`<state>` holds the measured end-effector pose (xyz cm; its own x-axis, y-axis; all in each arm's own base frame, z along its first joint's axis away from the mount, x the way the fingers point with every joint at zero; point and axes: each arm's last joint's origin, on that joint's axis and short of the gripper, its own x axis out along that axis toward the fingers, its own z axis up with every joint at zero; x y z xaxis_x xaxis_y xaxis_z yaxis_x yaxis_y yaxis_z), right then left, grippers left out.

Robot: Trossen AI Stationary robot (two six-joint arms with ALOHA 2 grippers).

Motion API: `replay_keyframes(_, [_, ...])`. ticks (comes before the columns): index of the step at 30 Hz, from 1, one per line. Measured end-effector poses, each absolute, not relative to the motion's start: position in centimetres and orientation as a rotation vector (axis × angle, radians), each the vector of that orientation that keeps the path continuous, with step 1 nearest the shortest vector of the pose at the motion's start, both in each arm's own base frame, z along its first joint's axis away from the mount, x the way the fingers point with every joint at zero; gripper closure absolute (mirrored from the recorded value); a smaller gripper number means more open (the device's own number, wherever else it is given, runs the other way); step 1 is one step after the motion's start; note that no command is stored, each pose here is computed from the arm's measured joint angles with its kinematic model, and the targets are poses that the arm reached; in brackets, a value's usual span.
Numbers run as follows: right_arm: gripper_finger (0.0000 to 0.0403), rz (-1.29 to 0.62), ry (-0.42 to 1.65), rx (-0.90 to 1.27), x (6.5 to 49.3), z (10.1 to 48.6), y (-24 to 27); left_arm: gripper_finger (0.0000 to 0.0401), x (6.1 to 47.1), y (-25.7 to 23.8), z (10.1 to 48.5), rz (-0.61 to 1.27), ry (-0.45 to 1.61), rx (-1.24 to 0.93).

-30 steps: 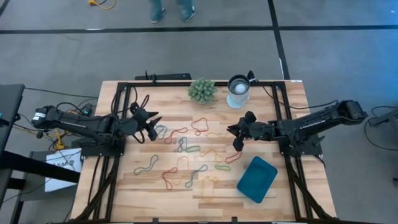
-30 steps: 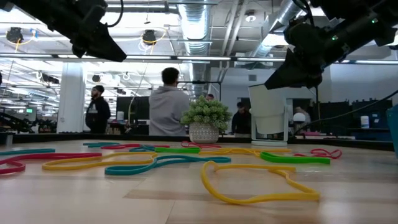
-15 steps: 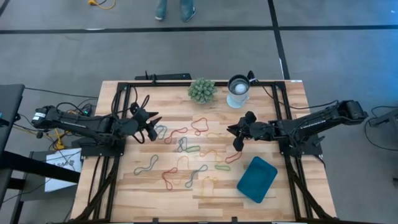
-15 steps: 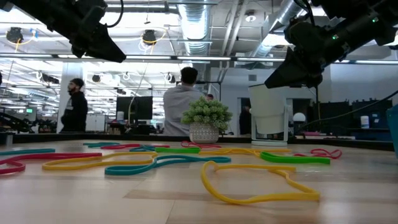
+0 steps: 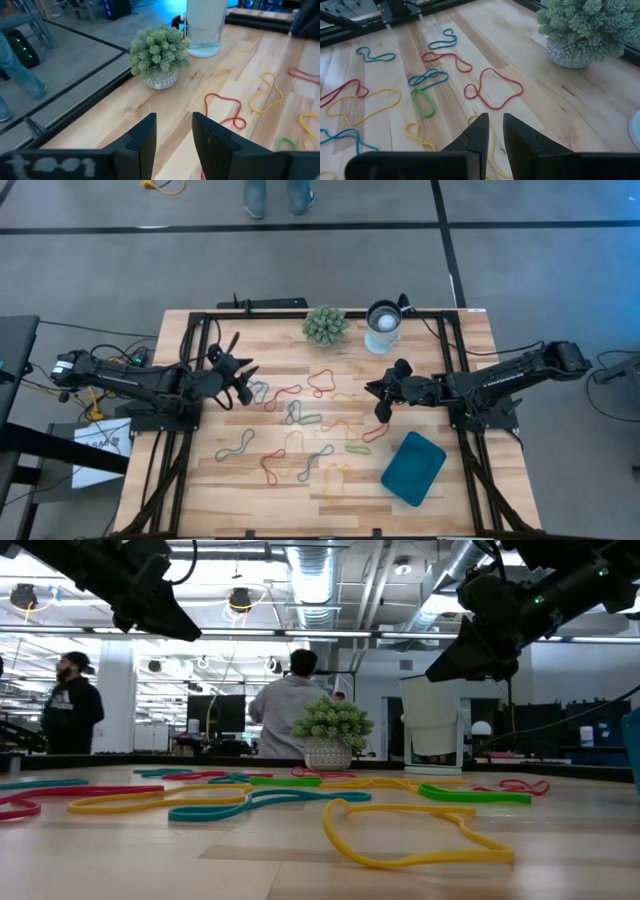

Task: Pick and place items into bin
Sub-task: Put the blue rubber band into the blue bin

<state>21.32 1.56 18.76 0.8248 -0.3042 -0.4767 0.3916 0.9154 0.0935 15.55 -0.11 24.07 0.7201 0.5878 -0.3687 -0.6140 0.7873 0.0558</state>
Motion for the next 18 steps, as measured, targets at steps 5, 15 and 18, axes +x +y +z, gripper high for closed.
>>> replay_keyframes(5, [0.0351,-0.372,0.474,0.191,21.32,18.75,1.56,0.0285,15.41,-0.11,23.81,0.661,0.412,-0.068])
replay_keyframes(15, [0.0351,-0.372,0.474,0.19,21.32,18.75,1.56,0.0285,15.37,-0.21,23.58,0.619,0.442,-0.085])
replay_keyframes(18, [0.0351,-0.372,0.474,0.19,21.32,18.75,1.56,0.0285,15.37,-0.22,23.58,0.618,0.442,-0.085])
